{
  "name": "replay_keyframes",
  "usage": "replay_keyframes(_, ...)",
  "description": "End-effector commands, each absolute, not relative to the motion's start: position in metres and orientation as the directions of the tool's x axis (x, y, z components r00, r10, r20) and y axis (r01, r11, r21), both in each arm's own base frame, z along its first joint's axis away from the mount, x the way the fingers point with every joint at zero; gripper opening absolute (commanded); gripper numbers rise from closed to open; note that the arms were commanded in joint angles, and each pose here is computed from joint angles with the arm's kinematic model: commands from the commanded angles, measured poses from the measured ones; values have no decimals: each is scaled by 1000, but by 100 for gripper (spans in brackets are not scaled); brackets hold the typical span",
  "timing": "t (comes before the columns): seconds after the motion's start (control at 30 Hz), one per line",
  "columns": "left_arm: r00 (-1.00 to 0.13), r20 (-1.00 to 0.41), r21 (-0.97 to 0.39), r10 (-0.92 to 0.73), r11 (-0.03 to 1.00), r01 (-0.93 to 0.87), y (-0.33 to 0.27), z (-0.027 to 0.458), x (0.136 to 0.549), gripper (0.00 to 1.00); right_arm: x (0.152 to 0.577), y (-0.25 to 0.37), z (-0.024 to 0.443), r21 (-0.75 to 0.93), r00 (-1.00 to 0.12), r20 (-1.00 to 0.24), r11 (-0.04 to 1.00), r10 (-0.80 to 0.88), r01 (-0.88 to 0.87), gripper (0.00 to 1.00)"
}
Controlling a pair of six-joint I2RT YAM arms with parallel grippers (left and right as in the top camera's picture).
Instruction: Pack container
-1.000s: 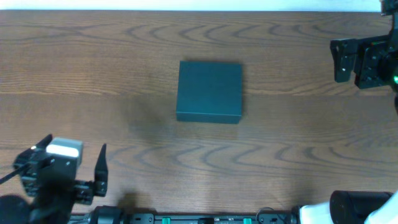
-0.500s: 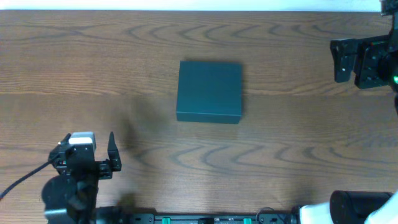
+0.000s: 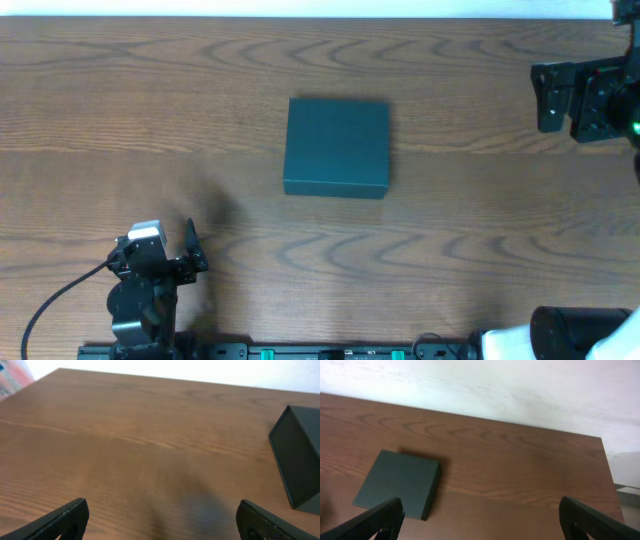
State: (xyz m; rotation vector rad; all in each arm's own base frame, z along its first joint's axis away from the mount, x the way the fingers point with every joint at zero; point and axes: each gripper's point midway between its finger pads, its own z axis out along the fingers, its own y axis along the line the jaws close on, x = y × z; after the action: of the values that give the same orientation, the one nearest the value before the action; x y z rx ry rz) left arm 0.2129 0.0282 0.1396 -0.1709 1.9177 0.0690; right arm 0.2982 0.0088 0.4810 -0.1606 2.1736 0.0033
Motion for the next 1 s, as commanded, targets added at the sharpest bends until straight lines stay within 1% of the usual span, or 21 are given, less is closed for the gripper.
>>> replay_keyframes(0.0, -356, -927, -54, -116, 982, -179, 32, 124, 213, 95, 298, 9, 481, -73, -562, -816, 989, -131, -125, 99)
replay_keyframes(0.1, -392, -912, -51, -119, 982, -179, 31, 105, 214, 95, 298, 9, 481, -73, -562, -817, 989, -131, -125, 99)
replay_keyframes(0.97, -394, -913, -40, -108, 984, -176, 31, 105, 214, 95, 298, 8, 481, -78, -563, -816, 990, -133, -120, 99)
